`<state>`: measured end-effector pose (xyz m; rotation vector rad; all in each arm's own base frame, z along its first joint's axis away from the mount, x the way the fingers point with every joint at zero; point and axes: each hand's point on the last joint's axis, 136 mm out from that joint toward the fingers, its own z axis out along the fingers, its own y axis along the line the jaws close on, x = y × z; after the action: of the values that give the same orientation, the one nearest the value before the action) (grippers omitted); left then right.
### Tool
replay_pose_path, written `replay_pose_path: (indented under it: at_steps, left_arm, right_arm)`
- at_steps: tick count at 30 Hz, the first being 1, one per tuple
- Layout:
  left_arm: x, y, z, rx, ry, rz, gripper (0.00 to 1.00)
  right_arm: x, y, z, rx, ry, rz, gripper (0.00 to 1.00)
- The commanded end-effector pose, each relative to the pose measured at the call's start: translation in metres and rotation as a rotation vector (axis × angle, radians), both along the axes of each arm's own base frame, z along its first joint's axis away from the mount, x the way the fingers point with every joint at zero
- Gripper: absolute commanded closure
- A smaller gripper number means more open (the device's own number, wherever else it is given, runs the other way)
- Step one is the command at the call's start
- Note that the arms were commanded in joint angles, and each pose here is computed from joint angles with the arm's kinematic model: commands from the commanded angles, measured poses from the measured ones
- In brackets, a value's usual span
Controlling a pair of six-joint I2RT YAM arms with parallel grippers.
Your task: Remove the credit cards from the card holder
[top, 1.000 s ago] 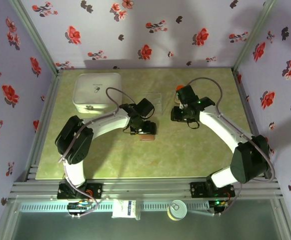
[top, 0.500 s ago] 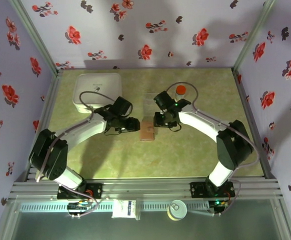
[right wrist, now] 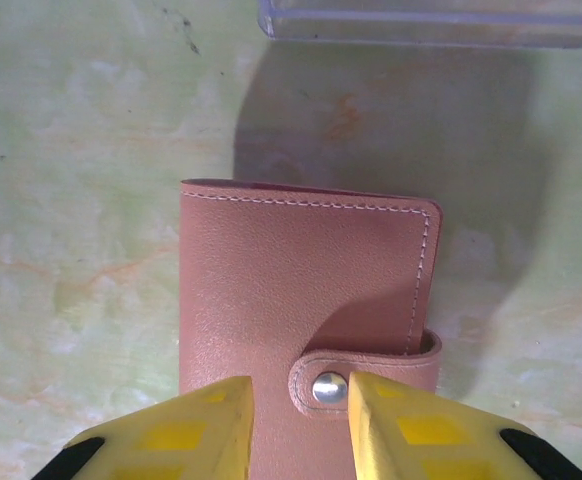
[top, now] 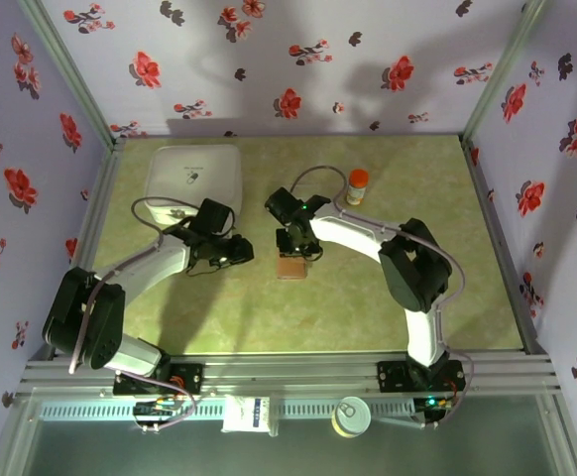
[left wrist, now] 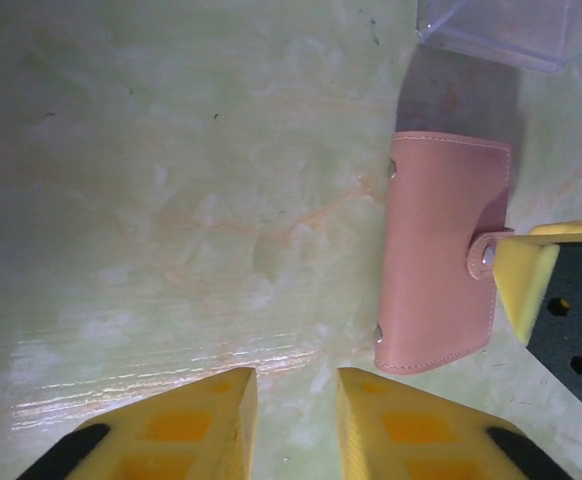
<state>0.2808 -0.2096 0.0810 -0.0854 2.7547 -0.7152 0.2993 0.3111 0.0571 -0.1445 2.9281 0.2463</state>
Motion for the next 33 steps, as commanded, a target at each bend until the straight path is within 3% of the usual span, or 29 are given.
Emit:
replay_pose_path:
  at_steps: [1, 20, 26, 33]
  left_arm:
    - [0.004, -0.003, 0.009, -0.042, -0.044, -0.018, 0.75]
    - [0.012, -0.008, -0.001, -0.062, -0.030, -0.035, 0.77]
    - [0.015, -0.014, -0.004, -0.082, -0.014, -0.038, 0.82]
    - [0.016, -0.021, -0.004, -0.106, -0.008, -0.054, 0.94]
  right_arm:
    - [-0.001, -0.007, -0.002, -0.071, 0.014, -0.035, 0.69]
    - [-0.008, -0.011, -0.018, -0.161, 0.096, -0.037, 0.68]
    - [-0.015, -0.011, -0.025, -0.176, 0.141, -0.021, 0.67]
    - [-0.019, -0.008, -0.037, -0.162, 0.174, -0.013, 0.67]
